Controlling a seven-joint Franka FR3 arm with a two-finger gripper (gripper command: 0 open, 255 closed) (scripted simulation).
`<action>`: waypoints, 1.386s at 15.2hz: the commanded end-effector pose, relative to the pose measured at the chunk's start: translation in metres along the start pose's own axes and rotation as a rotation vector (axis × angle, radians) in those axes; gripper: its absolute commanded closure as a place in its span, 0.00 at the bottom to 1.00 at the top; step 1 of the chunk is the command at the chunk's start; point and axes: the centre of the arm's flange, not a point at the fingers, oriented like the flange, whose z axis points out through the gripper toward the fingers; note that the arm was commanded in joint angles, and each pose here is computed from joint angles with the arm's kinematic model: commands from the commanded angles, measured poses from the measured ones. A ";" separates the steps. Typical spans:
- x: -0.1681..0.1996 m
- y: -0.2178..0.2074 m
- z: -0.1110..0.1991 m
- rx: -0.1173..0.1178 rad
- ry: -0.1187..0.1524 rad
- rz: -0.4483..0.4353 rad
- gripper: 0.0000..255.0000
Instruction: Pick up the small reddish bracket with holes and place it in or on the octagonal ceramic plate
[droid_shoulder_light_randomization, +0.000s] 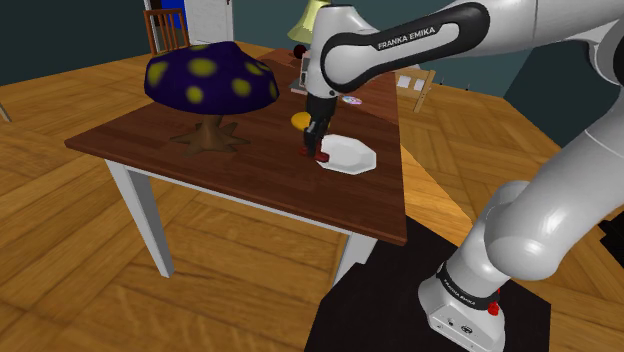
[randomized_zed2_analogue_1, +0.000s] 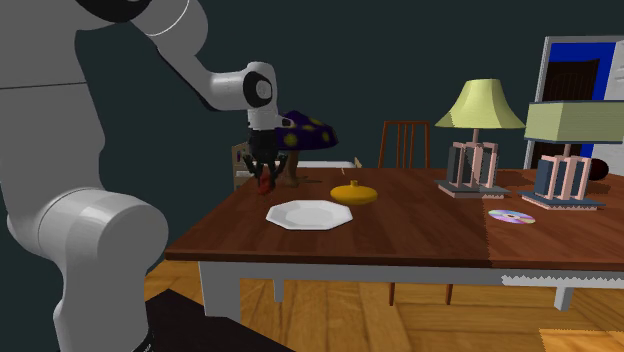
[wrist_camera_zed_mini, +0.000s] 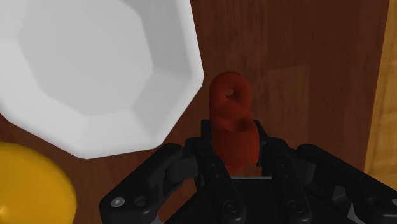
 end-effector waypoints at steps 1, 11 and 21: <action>0.000 0.000 -0.010 0.000 0.000 0.000 1.00; -0.029 0.074 -0.025 0.000 0.000 0.000 1.00; -0.058 0.147 -0.002 0.000 0.000 0.000 1.00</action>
